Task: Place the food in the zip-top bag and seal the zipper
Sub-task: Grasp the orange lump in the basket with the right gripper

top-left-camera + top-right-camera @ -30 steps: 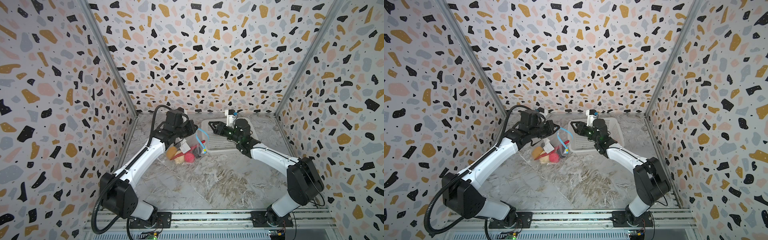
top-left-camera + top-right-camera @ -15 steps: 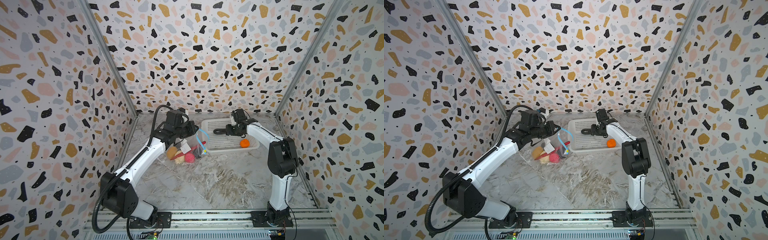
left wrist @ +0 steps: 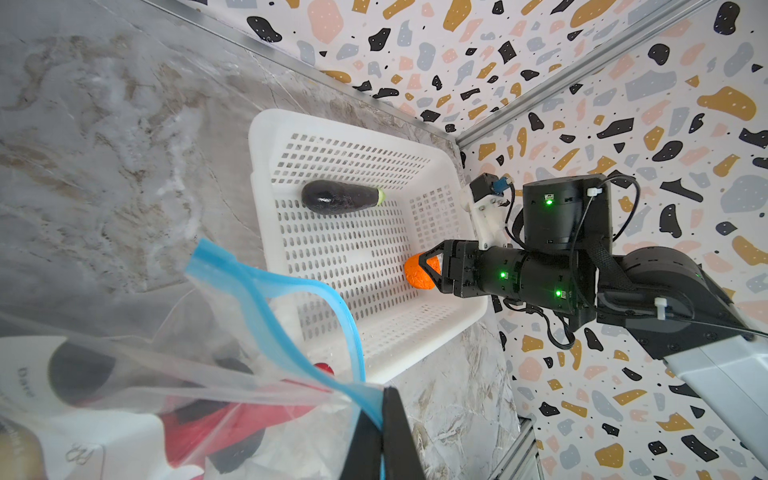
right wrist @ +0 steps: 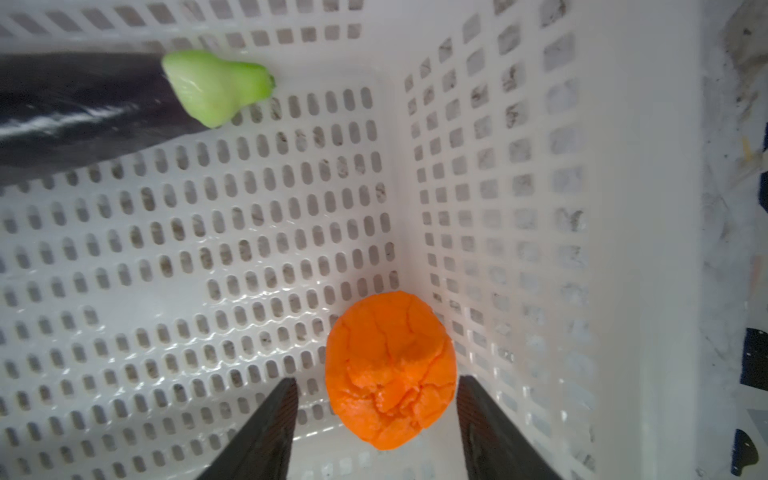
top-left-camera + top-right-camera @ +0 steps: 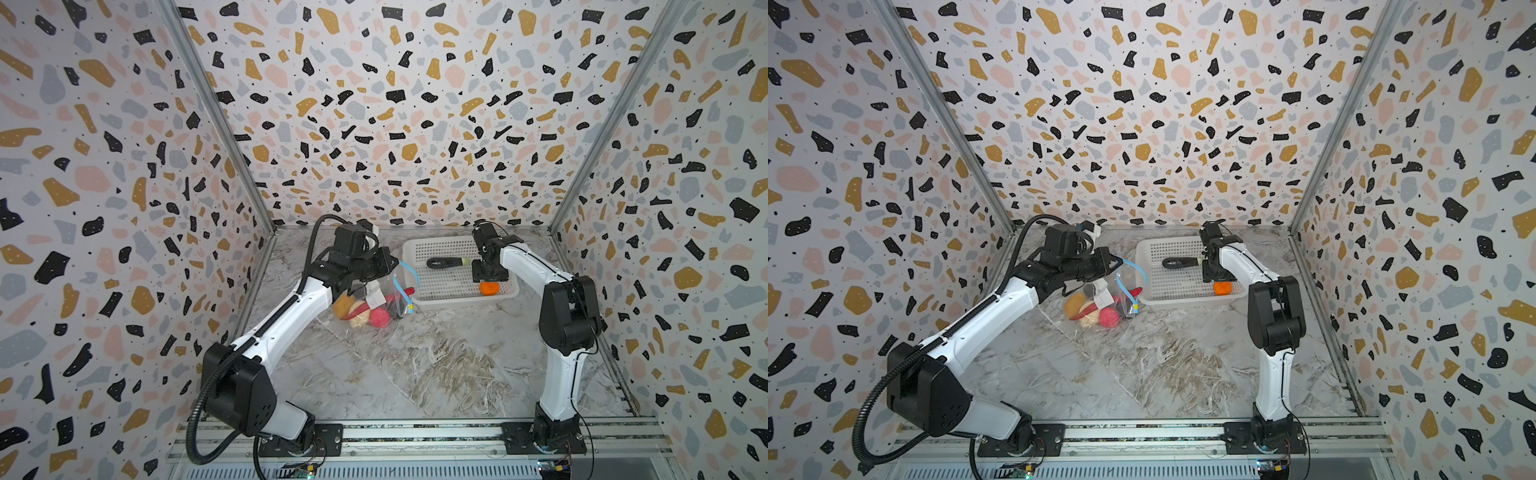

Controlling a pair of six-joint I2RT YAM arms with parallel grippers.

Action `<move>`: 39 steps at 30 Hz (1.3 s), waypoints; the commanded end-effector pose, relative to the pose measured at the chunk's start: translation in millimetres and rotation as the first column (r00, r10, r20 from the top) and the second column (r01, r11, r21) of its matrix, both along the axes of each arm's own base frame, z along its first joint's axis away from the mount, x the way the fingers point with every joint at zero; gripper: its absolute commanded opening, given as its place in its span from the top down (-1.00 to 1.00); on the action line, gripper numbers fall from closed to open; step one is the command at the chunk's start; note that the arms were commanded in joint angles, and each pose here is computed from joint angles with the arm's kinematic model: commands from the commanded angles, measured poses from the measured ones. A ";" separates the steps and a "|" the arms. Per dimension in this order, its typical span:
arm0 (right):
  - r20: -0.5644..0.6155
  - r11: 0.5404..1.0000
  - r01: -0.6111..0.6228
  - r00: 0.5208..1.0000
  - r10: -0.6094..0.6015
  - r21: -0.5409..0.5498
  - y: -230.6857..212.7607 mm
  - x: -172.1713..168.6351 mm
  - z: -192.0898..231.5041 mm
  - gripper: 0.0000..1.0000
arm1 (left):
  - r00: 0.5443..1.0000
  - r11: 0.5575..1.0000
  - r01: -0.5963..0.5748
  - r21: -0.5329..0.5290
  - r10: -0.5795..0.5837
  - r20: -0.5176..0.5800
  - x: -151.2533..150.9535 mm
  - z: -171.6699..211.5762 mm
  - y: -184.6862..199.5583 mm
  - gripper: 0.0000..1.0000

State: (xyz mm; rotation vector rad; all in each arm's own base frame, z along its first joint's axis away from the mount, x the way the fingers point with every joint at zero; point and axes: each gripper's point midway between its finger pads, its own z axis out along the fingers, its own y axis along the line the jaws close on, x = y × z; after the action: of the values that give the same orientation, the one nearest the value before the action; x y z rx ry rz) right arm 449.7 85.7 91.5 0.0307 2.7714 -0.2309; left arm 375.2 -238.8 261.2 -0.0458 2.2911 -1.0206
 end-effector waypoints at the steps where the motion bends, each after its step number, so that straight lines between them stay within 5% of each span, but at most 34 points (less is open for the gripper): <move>1: -0.023 0.999 0.015 1.000 -0.016 -0.031 -12.5 -4.7 -1.3 -0.31 | 0.999 1.000 0.019 -0.020 -0.018 0.047 -0.9 8.8 -0.3 1.00; 17: -0.081 0.995 -0.023 0.996 0.032 0.100 12.4 12.8 -47.1 -0.43 | 0.999 1.000 0.011 -0.019 -0.010 0.039 0.6 5.0 0.0 1.00; 25: -0.055 0.984 -0.040 0.997 0.050 0.176 25.0 18.8 -41.2 -0.22 | 0.999 1.000 0.013 -0.021 -0.012 0.042 0.3 5.7 -0.4 1.00; 32: 0.053 0.958 -0.084 0.996 0.072 0.276 40.5 22.9 -7.9 -0.12 | 0.999 1.000 0.013 -0.021 -0.012 0.041 2.1 6.6 -1.0 1.00; 39: 0.204 0.874 -0.200 0.972 0.119 0.443 80.1 10.6 46.6 -0.09 | 0.999 1.000 0.006 -0.017 -0.006 0.036 3.6 5.3 -0.6 1.00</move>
State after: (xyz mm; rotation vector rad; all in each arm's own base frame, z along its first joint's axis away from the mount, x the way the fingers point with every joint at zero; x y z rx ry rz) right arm 458.2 138.1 86.2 -0.0164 2.7159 0.2855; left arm 374.5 -238.7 254.2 -0.0458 2.2974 -1.0200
